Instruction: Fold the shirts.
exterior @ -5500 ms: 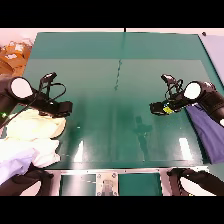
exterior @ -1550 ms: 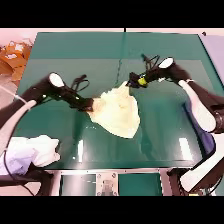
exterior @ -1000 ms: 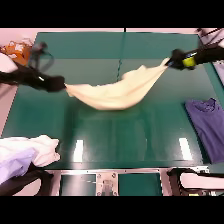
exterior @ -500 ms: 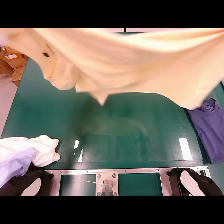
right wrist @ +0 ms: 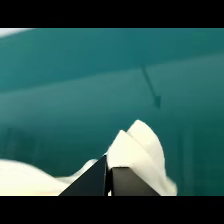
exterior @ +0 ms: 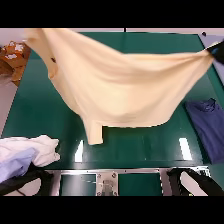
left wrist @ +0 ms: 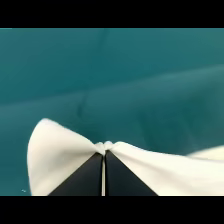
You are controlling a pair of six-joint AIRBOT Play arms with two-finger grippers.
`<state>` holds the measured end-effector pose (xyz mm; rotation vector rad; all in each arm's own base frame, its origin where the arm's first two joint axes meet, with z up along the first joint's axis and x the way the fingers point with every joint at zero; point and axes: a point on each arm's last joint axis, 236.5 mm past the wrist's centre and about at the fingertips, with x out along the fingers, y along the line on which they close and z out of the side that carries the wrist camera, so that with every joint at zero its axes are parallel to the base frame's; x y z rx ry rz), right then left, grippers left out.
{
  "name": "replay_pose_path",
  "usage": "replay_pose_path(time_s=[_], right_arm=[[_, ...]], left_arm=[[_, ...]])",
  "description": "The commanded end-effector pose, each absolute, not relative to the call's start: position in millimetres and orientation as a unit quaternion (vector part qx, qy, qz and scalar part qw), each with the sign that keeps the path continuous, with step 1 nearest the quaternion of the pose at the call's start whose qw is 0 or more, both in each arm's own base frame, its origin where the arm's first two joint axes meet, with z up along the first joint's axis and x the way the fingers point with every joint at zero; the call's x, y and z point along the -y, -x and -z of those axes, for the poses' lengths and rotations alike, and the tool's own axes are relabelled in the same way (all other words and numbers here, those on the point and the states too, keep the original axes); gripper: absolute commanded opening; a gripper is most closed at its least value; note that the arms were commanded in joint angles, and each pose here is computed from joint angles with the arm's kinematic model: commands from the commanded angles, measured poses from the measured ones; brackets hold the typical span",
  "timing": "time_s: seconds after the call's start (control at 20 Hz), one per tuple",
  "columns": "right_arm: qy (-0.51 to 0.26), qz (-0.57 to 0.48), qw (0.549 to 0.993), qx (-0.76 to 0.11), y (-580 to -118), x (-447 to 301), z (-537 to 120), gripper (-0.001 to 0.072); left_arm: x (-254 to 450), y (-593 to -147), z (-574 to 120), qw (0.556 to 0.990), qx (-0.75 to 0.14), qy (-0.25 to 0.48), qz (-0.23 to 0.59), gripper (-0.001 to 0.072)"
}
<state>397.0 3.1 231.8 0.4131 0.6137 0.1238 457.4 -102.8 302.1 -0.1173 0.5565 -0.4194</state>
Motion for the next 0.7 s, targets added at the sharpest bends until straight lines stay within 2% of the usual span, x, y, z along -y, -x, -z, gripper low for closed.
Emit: replay_pose_path(time_s=[0.0, 0.15, 0.3, 0.35, 0.4, 0.45, 0.5, 0.55, 0.6, 0.65], right_arm=[[-0.227, -0.048, 0.900, -0.370, -441, -17, -114, 0.0013], [-0.238, -0.034, 0.866, -0.438, -467, -24, -24, 0.0013], [-0.243, -0.018, 0.845, -0.476, -479, -22, 33, 0.0017], [-0.245, -0.013, 0.842, -0.481, -481, -16, 40, 0.0143], [-0.246, -0.007, 0.841, -0.482, -481, -7, 39, 0.0337], [-0.242, 0.000, 0.841, -0.484, -480, 6, 34, 0.0395], [-0.236, 0.005, 0.837, -0.494, -475, 20, 29, 0.0395], [-0.235, 0.011, 0.829, -0.508, -465, 33, 24, 0.0395], [-0.242, 0.015, 0.817, -0.524, -451, 45, 20, 0.0395], [-0.247, 0.017, 0.805, -0.539, -438, 51, 19, 0.0394]], left_arm=[[133, -519, -184, 0.883, -0.375, 0.125, 0.252, 0.0019], [150, -539, -88, 0.828, -0.460, 0.181, 0.264, 0.0020], [148, -543, -45, 0.808, -0.495, 0.196, 0.253, 0.0021], [141, -541, -43, 0.806, -0.501, 0.191, 0.249, 0.0023], [134, -537, -45, 0.802, -0.509, 0.189, 0.250, 0.0206], [124, -530, -47, 0.794, -0.521, 0.190, 0.249, 0.0554], [112, -523, -49, 0.783, -0.536, 0.202, 0.242, 0.0588], [101, -516, -51, 0.772, -0.551, 0.214, 0.236, 0.0585], [89, -508, -53, 0.759, -0.566, 0.223, 0.231, 0.0425], [78, -497, -52, 0.746, -0.582, 0.226, 0.232, 0.0190]])
